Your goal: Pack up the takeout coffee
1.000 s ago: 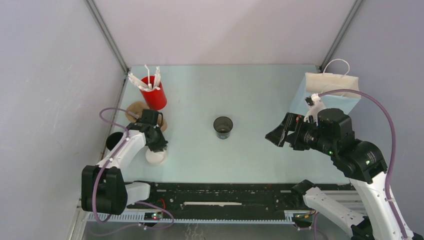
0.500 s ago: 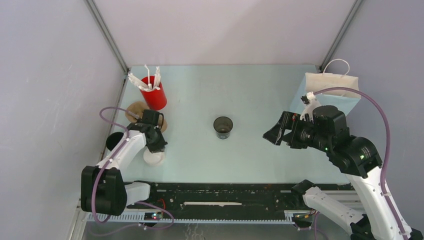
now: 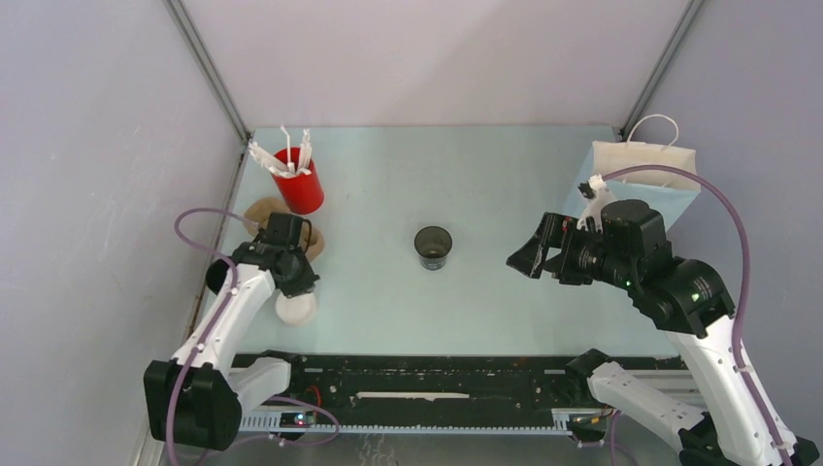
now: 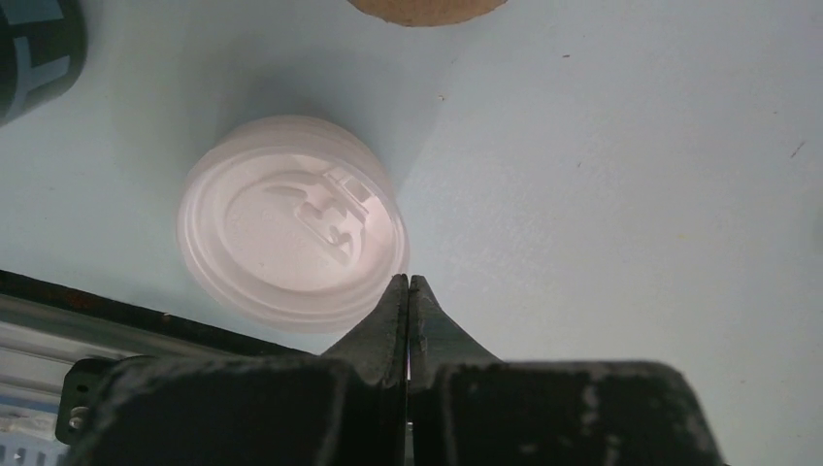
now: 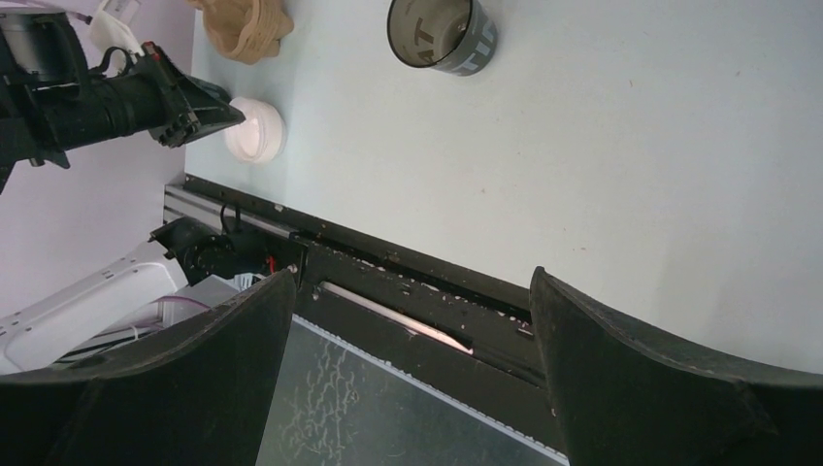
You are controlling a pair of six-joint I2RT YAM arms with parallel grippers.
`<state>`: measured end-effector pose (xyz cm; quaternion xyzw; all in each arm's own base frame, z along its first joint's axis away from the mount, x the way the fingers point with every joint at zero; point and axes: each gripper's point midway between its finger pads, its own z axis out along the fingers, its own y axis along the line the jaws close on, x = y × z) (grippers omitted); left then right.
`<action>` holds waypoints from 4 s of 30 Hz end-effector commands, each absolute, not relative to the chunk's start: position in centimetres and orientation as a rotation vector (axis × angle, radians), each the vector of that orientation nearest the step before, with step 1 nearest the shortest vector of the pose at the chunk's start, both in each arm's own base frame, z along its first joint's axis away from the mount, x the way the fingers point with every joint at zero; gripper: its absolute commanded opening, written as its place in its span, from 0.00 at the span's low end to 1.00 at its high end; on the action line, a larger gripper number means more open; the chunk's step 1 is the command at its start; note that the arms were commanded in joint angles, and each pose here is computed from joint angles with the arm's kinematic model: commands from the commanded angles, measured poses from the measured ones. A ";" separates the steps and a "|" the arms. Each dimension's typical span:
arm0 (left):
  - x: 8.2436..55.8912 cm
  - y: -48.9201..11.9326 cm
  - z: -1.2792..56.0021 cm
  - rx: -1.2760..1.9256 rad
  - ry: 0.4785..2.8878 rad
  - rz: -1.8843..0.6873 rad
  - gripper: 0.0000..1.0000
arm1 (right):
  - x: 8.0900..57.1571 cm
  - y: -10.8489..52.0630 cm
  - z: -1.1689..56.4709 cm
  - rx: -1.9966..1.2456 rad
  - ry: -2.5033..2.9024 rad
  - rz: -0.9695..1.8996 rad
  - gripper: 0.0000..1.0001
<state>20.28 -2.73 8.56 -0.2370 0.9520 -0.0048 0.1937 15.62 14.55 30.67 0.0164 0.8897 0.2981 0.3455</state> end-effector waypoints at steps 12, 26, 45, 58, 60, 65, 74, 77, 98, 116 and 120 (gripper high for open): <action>21.0 -2.9 10.9 -0.623 2.659 0.017 0.37 | 16.2 15.7 31.0 -0.026 2.294 0.807 1.00; 21.6 -3.1 7.6 -0.503 2.752 0.128 0.47 | 15.6 14.7 30.9 0.002 2.288 0.776 1.00; 21.4 -3.1 5.5 -0.505 2.781 0.143 0.27 | 15.4 14.6 30.9 0.004 2.289 0.775 1.00; 21.5 -2.9 6.3 -0.501 2.766 0.152 0.03 | 15.5 15.0 30.7 0.005 2.284 0.795 1.00; 21.4 -2.8 6.5 -0.503 2.761 0.156 0.00 | 15.5 15.0 30.7 0.005 2.285 0.794 1.00; 21.4 -2.6 7.8 -0.510 2.734 0.156 0.00 | 15.6 15.0 30.7 0.004 2.289 0.793 1.00; 21.5 -2.9 13.6 -0.537 2.607 0.057 0.00 | 15.9 15.4 30.6 -0.010 2.296 0.800 1.00; 21.5 -3.4 15.4 -0.560 2.551 -0.014 0.00 | 16.1 15.7 30.5 -0.020 2.298 0.806 1.00; 21.7 -4.2 6.5 -0.484 2.814 0.050 0.56 | 15.7 15.4 30.9 0.008 2.283 0.813 1.00; 21.1 -3.7 5.1 -0.491 2.831 0.095 0.34 | 15.8 15.3 30.7 0.005 2.290 0.797 1.00; 21.0 -3.7 5.2 -0.490 2.831 0.092 0.22 | 15.7 15.2 30.6 0.008 2.289 0.793 1.00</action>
